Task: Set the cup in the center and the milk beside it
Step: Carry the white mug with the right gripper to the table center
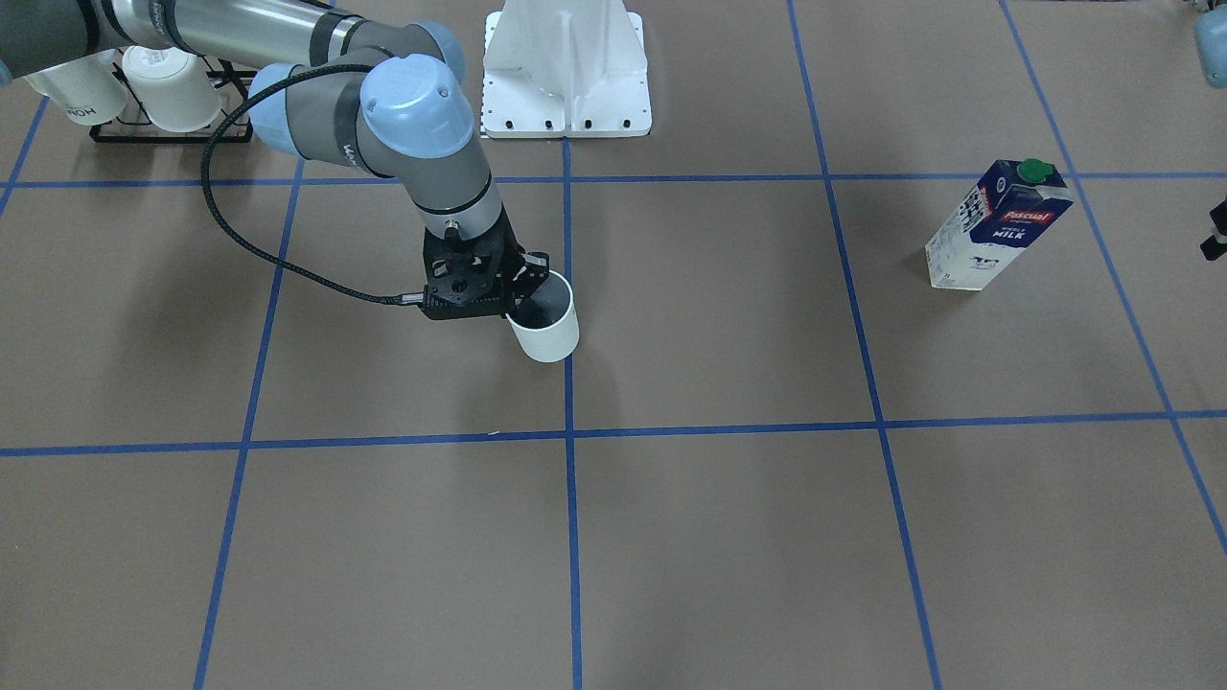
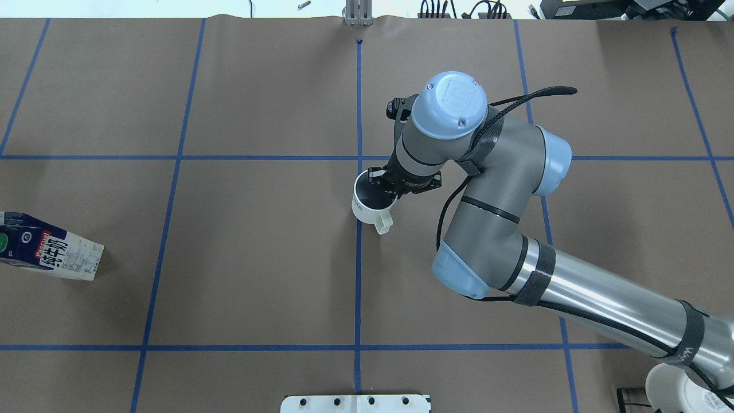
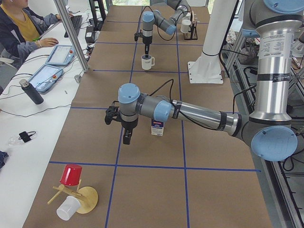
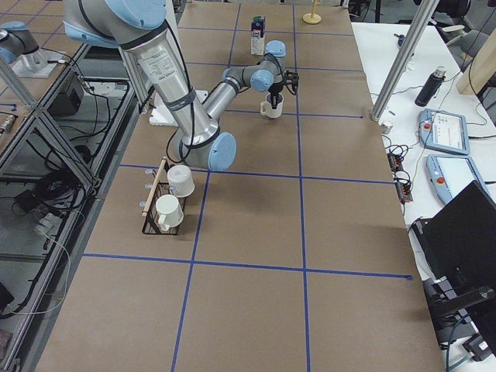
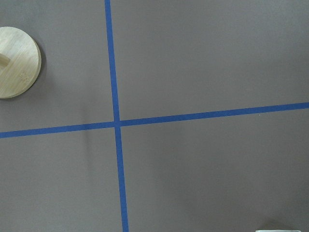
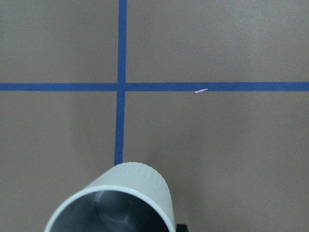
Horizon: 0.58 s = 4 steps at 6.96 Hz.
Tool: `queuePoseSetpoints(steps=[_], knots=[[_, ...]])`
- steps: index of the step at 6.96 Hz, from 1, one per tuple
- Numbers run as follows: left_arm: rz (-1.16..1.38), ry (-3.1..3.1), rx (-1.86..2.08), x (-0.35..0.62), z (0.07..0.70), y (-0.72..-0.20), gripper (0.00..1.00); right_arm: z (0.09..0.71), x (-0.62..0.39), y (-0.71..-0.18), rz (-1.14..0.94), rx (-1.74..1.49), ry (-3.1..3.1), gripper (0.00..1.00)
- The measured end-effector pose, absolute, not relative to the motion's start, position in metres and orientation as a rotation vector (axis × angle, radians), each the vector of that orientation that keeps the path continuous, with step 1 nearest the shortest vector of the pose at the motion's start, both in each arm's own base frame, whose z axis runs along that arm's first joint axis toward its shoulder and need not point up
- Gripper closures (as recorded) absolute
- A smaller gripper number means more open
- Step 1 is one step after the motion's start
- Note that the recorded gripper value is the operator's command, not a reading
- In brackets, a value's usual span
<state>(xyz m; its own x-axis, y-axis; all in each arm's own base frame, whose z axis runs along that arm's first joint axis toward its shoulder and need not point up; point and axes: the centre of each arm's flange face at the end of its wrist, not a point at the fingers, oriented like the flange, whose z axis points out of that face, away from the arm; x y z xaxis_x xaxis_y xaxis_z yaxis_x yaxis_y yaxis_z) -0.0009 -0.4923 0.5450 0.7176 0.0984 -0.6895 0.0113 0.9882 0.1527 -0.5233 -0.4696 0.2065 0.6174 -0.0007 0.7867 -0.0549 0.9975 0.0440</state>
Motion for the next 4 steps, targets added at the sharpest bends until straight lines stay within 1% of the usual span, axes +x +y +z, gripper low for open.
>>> queuePoseSetpoints(steps=[4], knots=[[0.048,0.770,0.150,-0.0010,0.5445,-0.4913,0.02,0.2021,-0.5378,-0.4691,0.025,0.057,-0.900,1.00]])
